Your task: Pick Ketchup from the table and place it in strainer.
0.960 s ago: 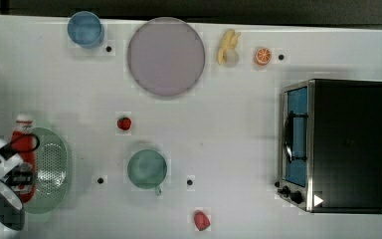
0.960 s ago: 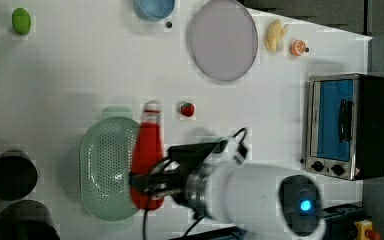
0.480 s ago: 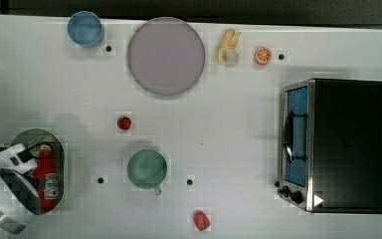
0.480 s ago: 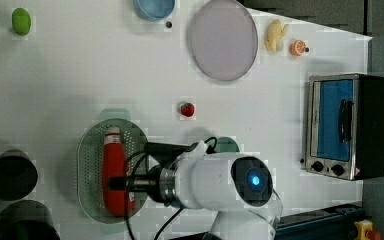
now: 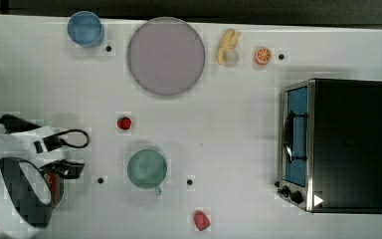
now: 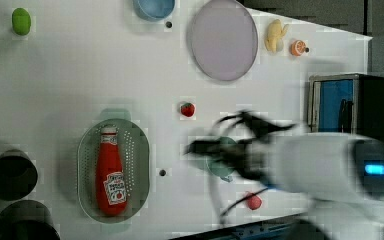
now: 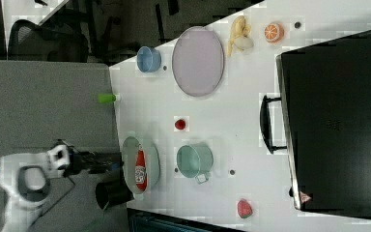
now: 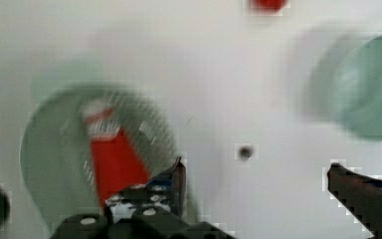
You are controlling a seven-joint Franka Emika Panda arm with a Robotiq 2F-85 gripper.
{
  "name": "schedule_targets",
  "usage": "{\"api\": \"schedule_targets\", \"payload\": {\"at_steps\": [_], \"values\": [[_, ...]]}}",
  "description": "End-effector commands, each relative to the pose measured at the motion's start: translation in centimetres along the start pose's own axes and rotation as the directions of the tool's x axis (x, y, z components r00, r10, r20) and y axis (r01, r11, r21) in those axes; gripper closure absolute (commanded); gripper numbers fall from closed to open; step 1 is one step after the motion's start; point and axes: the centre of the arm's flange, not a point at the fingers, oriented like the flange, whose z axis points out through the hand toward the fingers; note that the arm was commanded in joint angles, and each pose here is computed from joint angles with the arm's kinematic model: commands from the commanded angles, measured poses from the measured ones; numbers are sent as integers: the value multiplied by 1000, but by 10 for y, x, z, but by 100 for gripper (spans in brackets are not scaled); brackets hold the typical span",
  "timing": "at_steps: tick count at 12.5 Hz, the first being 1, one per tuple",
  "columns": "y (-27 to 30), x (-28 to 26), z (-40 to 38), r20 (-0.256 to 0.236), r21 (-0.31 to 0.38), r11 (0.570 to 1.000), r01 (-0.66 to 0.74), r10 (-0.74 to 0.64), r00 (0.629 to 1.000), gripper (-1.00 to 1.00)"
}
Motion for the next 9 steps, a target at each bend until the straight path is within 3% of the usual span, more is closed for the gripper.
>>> {"api": "schedule_targets", "payload": {"at_steps": [1, 5, 7, 9], "values": [[89, 81, -84, -72, 7, 984, -179, 179, 981, -100], [218, 147, -131, -90, 56, 898, -436, 440, 894, -100], [259, 157, -145, -91, 80, 860, -504, 509, 856, -100], [281, 154, -149, -63, 54, 841, -538, 540, 839, -100]]}}
